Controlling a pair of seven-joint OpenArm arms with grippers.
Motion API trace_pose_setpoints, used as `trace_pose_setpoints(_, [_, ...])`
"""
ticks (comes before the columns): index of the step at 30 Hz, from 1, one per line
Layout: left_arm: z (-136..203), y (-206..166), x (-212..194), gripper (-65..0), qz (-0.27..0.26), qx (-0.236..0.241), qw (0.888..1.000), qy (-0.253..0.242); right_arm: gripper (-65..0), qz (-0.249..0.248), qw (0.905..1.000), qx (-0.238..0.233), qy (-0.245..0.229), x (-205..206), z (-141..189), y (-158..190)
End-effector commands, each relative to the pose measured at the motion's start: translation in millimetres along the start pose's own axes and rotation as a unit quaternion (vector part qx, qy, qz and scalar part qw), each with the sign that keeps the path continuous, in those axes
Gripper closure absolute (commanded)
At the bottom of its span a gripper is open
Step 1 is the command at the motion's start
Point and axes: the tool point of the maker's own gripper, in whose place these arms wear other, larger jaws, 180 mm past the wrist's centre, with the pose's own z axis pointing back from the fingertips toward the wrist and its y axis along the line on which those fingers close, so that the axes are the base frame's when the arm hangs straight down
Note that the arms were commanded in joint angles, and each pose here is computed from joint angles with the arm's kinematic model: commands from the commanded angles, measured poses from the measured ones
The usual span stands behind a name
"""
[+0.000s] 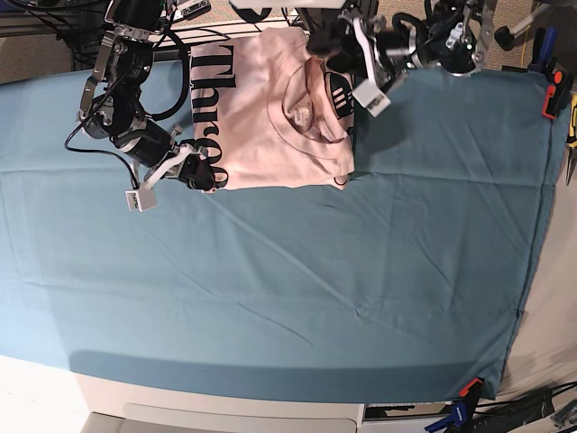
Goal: Fold the T-shirt properly
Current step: 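Lift the left gripper and regrasp the bundle's collar edge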
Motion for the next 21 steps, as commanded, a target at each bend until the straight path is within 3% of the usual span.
trace_pose_setpoints(1, [2, -3, 7, -34.7, -0.011, -0.003, 1.000, -0.013, -1.4, 0.010, 0.9997, 0.008, -0.022, 14, 2, 3])
trace_pose_setpoints(5, [2, 3, 9, -41.2, -0.020, 0.013, 1.000, -0.017, -1.4, 0.010, 0.9997, 0.008, -0.022, 14, 2, 3])
trace_pose_setpoints(21, [12, 42, -16, -41.3, -0.027, 0.119, 0.992, 0.043, -1.4, 0.010, 0.9997, 0.008, -0.020, 14, 2, 3])
